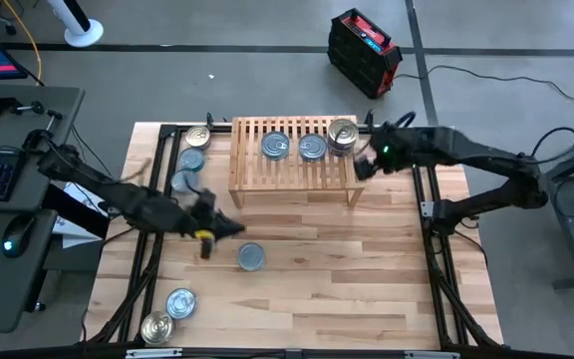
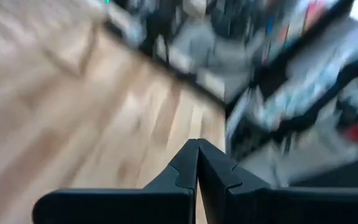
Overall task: Stack canned seafood by type on shelf
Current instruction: Put the white tuna can on the shelf
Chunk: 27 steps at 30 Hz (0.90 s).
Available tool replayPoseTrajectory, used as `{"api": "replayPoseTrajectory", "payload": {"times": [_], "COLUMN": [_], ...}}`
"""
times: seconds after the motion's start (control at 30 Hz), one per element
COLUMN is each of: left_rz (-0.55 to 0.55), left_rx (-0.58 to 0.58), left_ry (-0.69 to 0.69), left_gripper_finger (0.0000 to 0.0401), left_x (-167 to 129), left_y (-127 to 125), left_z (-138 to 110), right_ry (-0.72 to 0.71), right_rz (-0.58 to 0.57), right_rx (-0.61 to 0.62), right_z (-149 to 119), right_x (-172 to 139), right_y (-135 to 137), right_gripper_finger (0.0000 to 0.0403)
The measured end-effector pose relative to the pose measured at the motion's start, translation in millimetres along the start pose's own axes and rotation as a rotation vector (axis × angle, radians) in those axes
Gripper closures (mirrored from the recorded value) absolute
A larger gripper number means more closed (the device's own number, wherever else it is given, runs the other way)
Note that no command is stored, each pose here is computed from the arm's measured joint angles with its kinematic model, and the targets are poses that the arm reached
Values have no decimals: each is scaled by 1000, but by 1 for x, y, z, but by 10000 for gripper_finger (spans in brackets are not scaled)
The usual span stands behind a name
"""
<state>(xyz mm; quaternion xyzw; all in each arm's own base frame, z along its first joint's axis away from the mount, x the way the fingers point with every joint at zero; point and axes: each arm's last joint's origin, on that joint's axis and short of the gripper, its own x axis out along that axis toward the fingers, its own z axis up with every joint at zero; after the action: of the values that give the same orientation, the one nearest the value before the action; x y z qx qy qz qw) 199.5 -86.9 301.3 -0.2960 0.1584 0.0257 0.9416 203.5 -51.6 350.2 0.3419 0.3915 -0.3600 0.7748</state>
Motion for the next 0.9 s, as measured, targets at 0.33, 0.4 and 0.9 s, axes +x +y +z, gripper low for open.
{"api": "replayPoseTrajectory", "payload": {"times": [0.33, 0.4, 0.9], "left_rz": [255, 298, 472], "left_rx": [203, 234, 412], "left_ry": [479, 510, 568], "left_gripper_finger": [401, 401, 401], "left_x": [57, 66, 100], "left_y": [21, 25, 49], "left_z": [-81, -91, -128], "right_ry": [197, 192, 74], "right_rz": [109, 205, 318], "right_rx": [-185, -187, -402], "right_z": [-100, -122, -168], "right_x": [44, 54, 114], "right_y": [24, 35, 125], "right_gripper_finger": [268, 349, 401]}}
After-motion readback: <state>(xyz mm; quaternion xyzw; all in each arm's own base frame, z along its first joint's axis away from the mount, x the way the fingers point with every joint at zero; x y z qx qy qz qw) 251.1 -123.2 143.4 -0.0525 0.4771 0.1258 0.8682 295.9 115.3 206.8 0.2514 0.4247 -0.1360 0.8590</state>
